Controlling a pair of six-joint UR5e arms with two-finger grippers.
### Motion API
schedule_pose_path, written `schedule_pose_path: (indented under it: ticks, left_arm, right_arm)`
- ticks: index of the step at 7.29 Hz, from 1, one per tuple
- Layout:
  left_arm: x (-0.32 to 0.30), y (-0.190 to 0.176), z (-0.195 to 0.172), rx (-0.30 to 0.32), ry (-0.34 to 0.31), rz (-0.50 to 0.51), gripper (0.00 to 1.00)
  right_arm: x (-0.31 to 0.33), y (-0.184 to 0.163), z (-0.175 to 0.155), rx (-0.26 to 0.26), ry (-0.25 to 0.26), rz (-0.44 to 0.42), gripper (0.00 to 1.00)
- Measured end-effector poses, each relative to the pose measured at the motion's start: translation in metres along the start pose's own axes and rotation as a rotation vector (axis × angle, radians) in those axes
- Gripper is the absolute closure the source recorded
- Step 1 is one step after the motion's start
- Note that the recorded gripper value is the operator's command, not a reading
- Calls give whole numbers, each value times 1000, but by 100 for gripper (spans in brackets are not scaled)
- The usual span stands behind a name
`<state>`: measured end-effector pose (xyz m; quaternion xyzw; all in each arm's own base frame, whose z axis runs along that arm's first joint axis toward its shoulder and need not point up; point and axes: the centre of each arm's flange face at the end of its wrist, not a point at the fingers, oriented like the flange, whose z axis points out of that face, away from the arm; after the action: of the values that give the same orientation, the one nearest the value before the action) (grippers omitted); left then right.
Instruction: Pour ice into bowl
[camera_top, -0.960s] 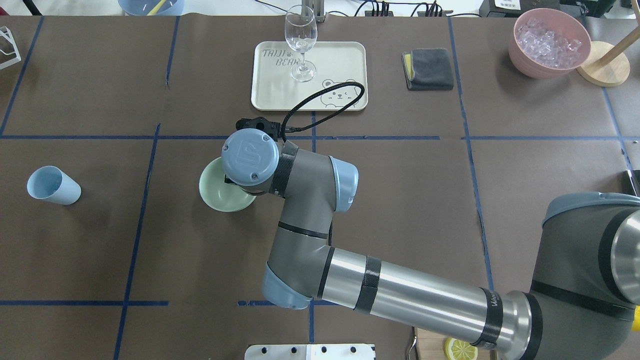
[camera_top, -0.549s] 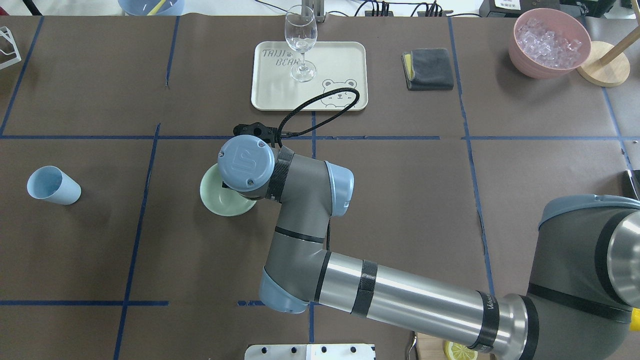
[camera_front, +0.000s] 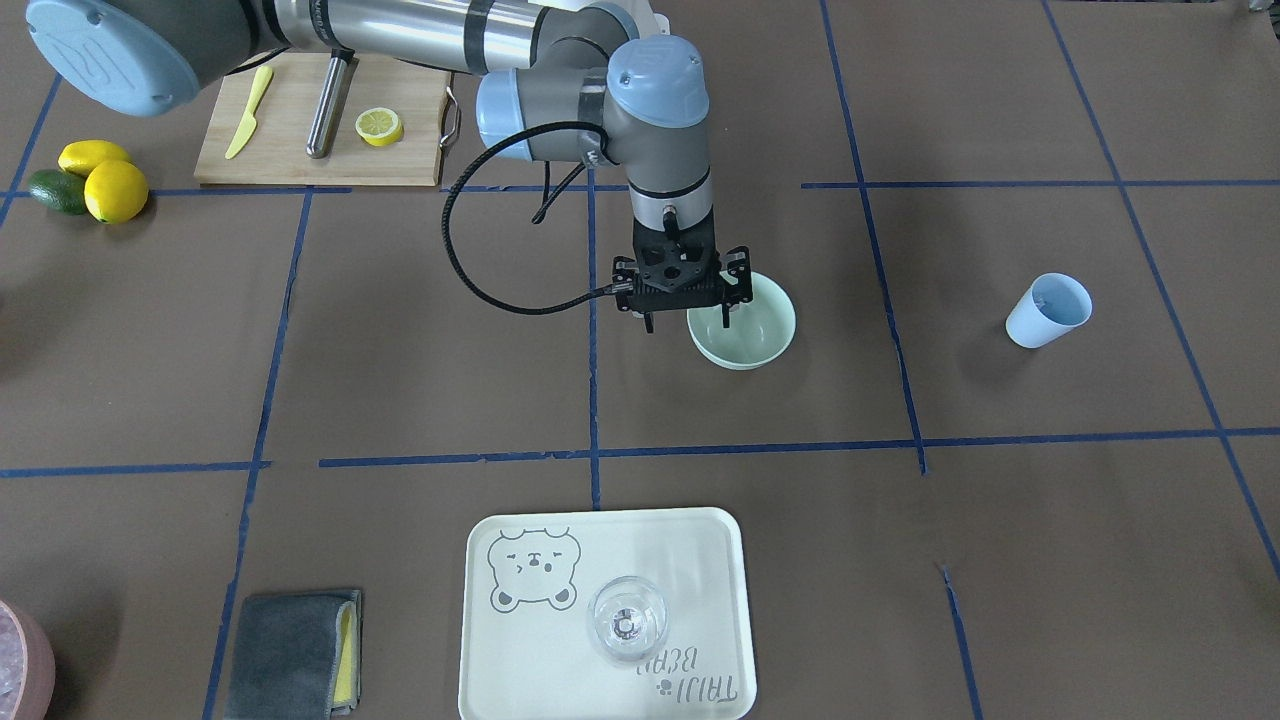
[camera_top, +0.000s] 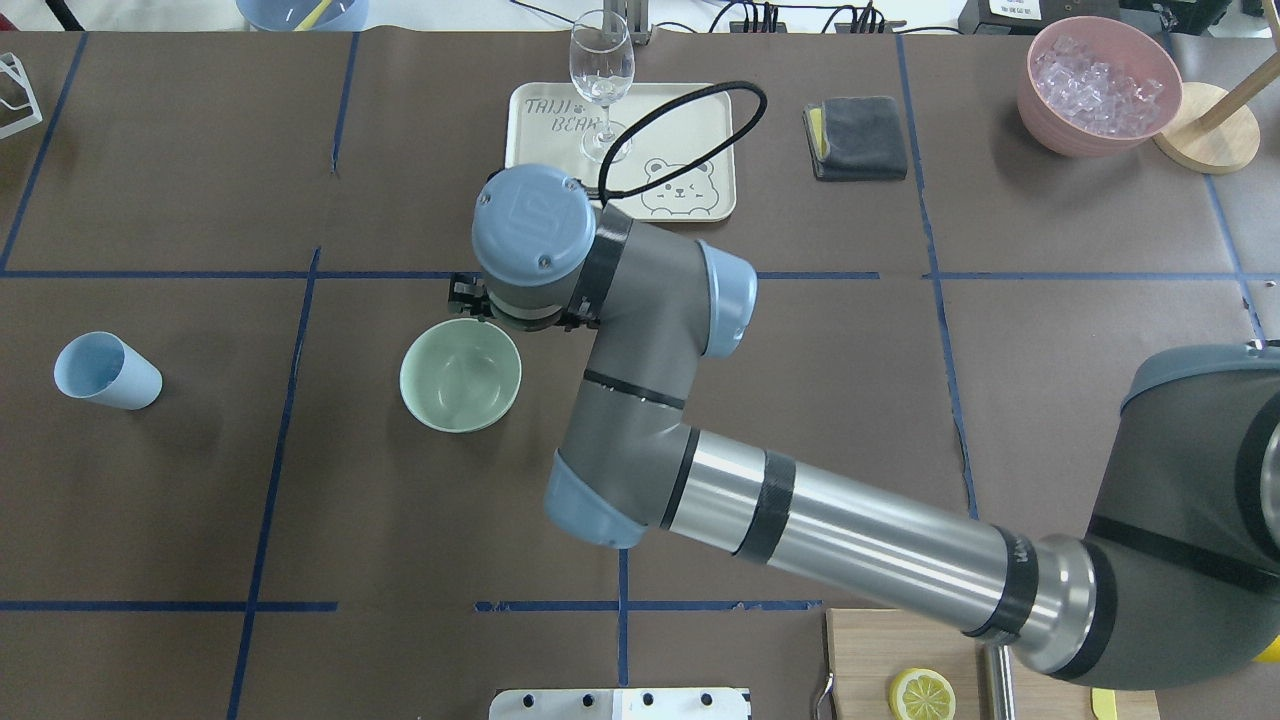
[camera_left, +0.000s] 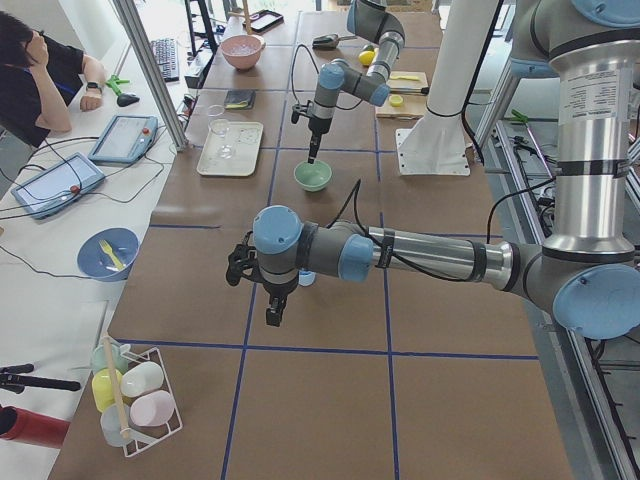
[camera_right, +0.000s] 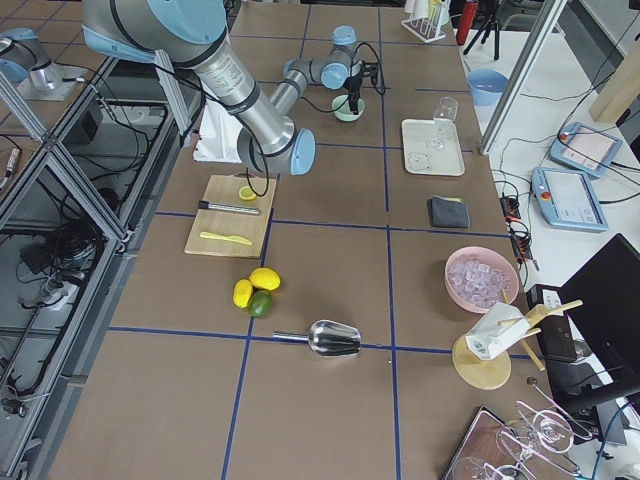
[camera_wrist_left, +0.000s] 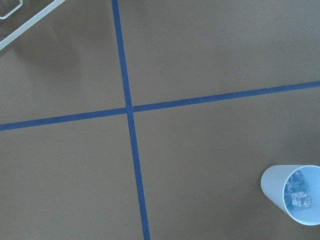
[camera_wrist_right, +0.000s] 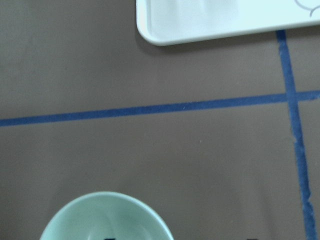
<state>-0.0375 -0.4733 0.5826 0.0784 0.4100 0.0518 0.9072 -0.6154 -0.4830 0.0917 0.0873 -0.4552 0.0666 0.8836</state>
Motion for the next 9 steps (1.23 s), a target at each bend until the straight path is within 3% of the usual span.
schedule_pose_path:
  ticks: [4,6,7,9]
  left_arm:
    - [26,-21,-15,130,-1,160,0]
    - [43,-36,-28,277,6,320,0]
    - [53,-39,-36,362,14,392,0]
    - [73,-38,-49,492,73,355,0]
  right_arm:
    - [241,-140,-91,-37,13,-244,0]
    - [394,-197,-137,-75,12,-376,0]
    - [474,-213,-156,-81,30,-423,0]
    - [598,-217,-175,-98,72,-479,0]
